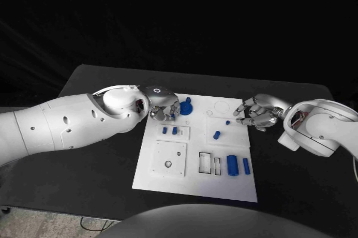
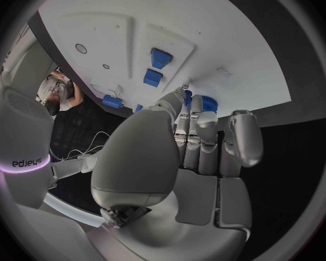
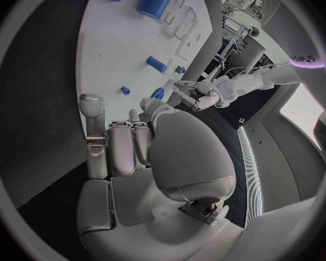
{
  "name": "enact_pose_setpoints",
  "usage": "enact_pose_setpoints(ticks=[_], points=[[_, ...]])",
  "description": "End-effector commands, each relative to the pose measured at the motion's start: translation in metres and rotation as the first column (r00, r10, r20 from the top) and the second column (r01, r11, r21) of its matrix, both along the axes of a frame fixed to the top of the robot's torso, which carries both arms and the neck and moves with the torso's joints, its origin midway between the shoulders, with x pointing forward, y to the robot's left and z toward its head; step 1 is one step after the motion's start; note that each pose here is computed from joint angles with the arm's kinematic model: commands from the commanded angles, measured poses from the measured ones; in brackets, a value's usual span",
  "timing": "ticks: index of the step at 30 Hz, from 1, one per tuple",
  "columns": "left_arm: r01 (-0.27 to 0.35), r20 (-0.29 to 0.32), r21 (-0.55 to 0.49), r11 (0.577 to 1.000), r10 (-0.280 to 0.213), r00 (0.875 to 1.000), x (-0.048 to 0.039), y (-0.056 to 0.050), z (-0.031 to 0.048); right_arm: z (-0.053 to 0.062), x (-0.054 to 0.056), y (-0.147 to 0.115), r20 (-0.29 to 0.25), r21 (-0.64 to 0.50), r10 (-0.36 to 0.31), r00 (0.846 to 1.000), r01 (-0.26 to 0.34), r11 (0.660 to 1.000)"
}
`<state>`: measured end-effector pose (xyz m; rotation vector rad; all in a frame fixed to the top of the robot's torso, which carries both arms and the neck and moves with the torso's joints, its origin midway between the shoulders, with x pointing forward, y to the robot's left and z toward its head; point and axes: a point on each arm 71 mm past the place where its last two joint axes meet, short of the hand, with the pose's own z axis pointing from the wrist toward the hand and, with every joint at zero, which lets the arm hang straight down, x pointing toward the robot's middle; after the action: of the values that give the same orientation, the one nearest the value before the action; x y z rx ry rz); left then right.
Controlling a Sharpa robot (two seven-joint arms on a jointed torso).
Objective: Assemble the parts on the task board
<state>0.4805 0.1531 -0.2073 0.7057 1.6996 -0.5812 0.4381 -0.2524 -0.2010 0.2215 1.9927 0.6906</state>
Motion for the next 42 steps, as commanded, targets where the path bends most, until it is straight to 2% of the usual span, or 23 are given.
enact_pose_setpoints(ticks=[1,24,42], points=[[-0.003,-0.008,0.008,1.000,0.003,1.000,-0.0004,-0.002,-0.0027,-0.001,-0.001,0.000,-0.010,-0.003,0.007,1.000,-0.007,1.000],[-0.026,-0.043,0.046,0.999,0.028,0.999,-0.0008,0.001,-0.0137,-0.002,-0.001,-0.001,-0.018,-0.005,0.007,1.000,-0.007,1.000],[-0.023,-0.040,0.038,0.999,0.024,0.999,-0.0006,0.000,-0.0162,-0.003,-0.001,0.000,-0.025,-0.004,0.009,1.000,-0.009,1.000]])
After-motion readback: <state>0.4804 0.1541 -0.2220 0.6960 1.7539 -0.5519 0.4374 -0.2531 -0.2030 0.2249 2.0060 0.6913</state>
